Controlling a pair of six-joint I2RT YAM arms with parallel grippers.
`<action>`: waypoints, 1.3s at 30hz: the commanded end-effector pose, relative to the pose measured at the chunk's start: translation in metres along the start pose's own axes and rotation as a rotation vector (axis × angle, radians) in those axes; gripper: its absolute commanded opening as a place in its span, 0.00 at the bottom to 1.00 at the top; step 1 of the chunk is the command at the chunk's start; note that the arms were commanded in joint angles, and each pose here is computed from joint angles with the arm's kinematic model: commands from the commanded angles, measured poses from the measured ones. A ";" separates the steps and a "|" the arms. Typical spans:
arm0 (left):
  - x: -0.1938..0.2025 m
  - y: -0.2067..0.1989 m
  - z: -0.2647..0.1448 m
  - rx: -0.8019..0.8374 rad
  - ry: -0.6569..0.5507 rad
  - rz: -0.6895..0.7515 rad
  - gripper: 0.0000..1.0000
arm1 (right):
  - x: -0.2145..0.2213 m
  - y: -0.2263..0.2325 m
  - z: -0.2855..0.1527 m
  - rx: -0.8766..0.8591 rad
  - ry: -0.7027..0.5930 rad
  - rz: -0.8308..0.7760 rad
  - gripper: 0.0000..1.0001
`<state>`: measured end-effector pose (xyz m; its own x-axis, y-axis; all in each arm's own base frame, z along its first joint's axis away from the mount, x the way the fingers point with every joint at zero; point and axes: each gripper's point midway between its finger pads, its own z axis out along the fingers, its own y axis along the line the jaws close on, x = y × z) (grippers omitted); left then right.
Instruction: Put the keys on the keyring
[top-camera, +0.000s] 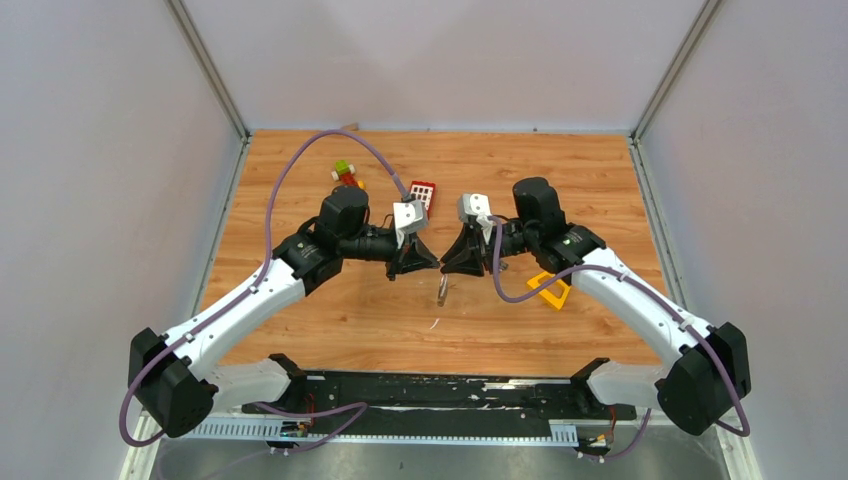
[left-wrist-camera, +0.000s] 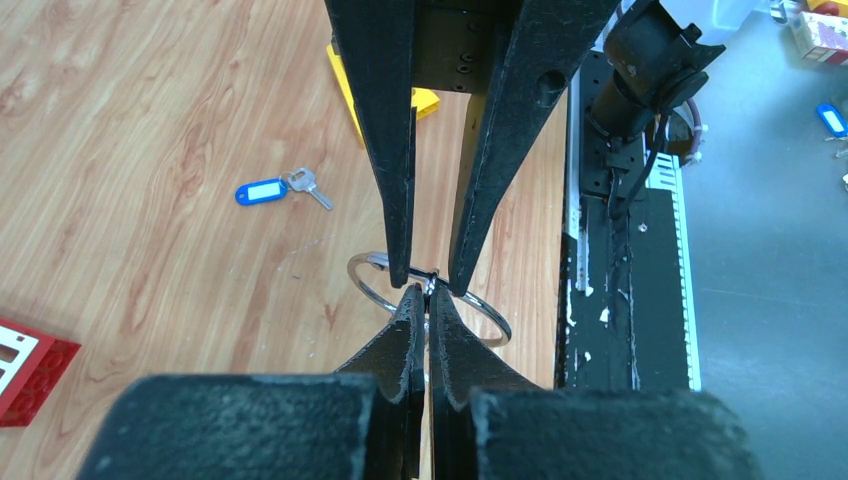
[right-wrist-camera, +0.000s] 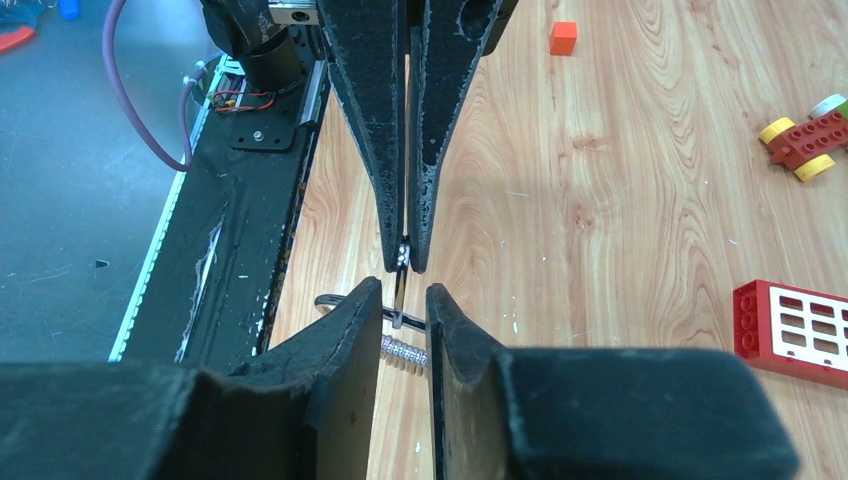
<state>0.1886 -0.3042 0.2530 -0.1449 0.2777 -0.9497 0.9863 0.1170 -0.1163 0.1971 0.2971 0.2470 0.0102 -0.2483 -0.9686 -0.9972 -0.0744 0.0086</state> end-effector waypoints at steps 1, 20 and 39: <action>-0.016 -0.006 -0.003 0.014 -0.050 0.047 0.00 | -0.012 0.001 0.000 -0.018 -0.021 -0.044 0.23; -0.017 -0.005 0.001 0.025 -0.050 0.026 0.00 | -0.018 0.003 0.000 -0.022 -0.040 -0.035 0.17; -0.013 -0.005 0.002 0.028 -0.043 0.017 0.00 | -0.020 0.004 0.000 -0.011 -0.042 -0.054 0.02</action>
<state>0.1876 -0.3044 0.2532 -0.1565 0.2757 -0.9484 0.9848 0.1167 -0.1286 0.1946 0.2989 0.2467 -0.0089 -0.2482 -0.9687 -0.9964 -0.0791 0.0295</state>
